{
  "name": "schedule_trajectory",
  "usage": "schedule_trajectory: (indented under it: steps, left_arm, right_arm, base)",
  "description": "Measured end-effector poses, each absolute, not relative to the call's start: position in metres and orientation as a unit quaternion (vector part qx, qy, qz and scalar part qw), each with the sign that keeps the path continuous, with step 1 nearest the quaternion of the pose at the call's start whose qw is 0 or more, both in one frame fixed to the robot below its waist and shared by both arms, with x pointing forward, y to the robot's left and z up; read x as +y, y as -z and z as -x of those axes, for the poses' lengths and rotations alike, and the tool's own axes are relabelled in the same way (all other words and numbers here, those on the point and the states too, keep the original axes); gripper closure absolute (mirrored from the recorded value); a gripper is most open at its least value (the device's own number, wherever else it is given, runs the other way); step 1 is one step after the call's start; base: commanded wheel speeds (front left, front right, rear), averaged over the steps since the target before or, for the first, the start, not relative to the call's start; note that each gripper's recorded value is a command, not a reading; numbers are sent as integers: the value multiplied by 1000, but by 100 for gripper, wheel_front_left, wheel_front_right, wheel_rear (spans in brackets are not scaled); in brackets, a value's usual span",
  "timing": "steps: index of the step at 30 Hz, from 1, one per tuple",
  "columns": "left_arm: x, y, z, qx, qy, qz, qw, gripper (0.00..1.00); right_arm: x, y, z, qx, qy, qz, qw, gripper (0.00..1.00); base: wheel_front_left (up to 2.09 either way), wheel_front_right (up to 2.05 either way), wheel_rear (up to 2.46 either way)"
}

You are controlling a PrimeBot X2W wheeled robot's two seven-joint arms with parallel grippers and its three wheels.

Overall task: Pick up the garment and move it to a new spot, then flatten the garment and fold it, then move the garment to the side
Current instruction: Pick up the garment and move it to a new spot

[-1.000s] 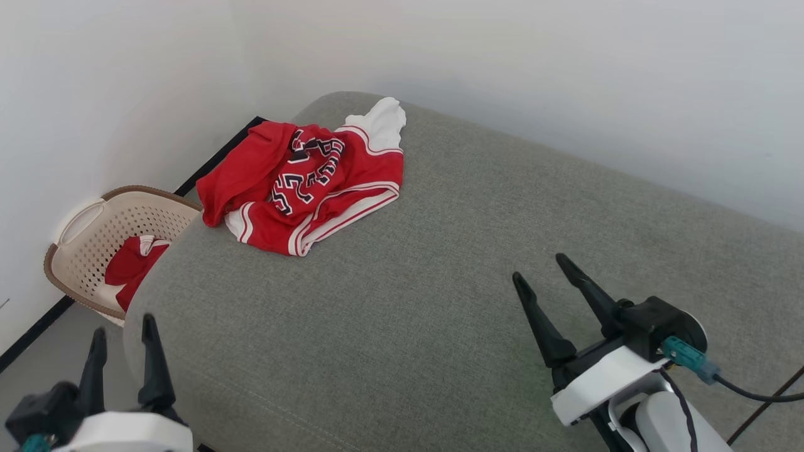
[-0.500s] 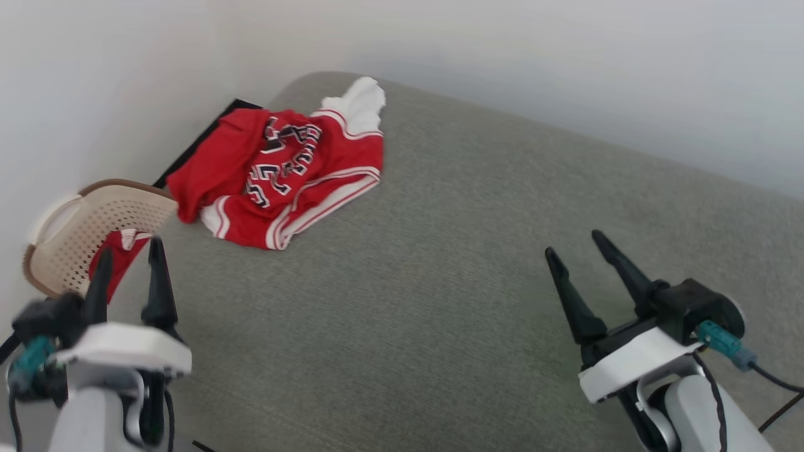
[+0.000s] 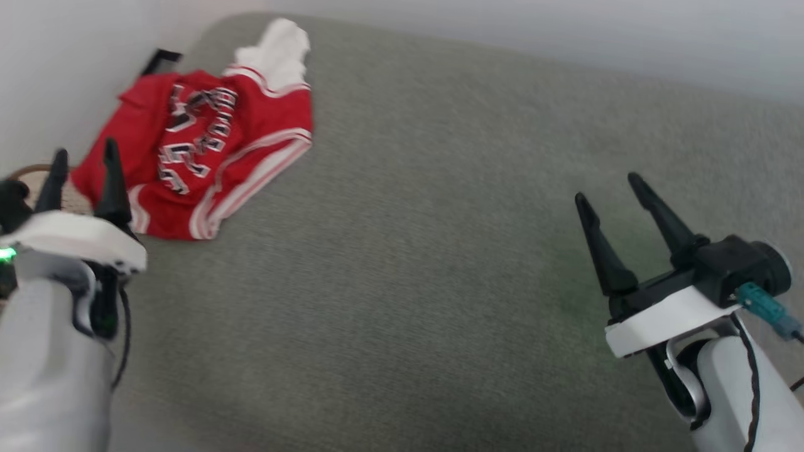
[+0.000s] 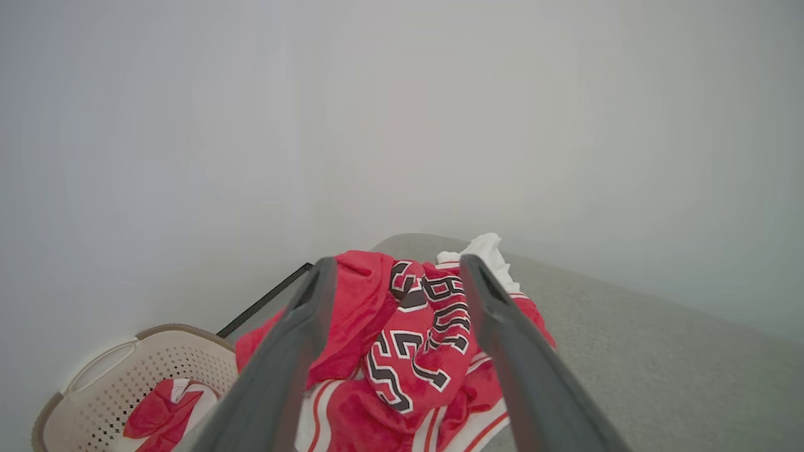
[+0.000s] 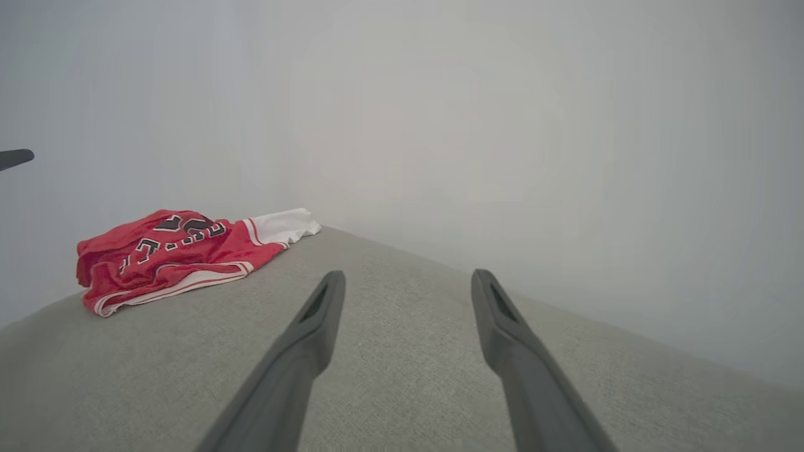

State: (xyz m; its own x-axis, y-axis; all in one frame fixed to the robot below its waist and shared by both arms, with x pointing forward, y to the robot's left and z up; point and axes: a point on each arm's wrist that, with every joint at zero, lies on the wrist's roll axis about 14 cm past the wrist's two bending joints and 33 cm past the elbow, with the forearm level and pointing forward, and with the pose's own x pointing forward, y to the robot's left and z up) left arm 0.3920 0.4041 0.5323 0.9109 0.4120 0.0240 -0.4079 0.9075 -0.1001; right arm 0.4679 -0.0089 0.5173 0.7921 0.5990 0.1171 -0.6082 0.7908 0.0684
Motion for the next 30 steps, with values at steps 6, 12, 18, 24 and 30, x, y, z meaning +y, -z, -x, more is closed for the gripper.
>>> schedule_trajectory:
  steps: [6,12,18,24,30]
  left_arm:
    - [405,-513,-436,21,-197,44,979,0]
    - [408,-481,-471,87,-193,40,976,0]
    - [413,-442,-494,176,-200,45,963,0]
    - [410,-398,-506,273,-202,63,938,0]
    - [399,-362,-504,359,-201,94,907,0]
  right_arm:
    - [-35,-500,-483,-31,-285,-49,957,0]
    - [-55,-481,-495,-16,-259,-49,964,0]
    - [-72,-464,-502,-2,-240,-42,970,0]
    - [-89,-446,-505,16,-219,-35,975,0]
    - [-98,-434,-506,29,-207,-33,977,0]
  base:
    - [0,0,0]
    - [0,0,0]
    - [0,0,0]
    - [0,0,0]
    - [0,0,0]
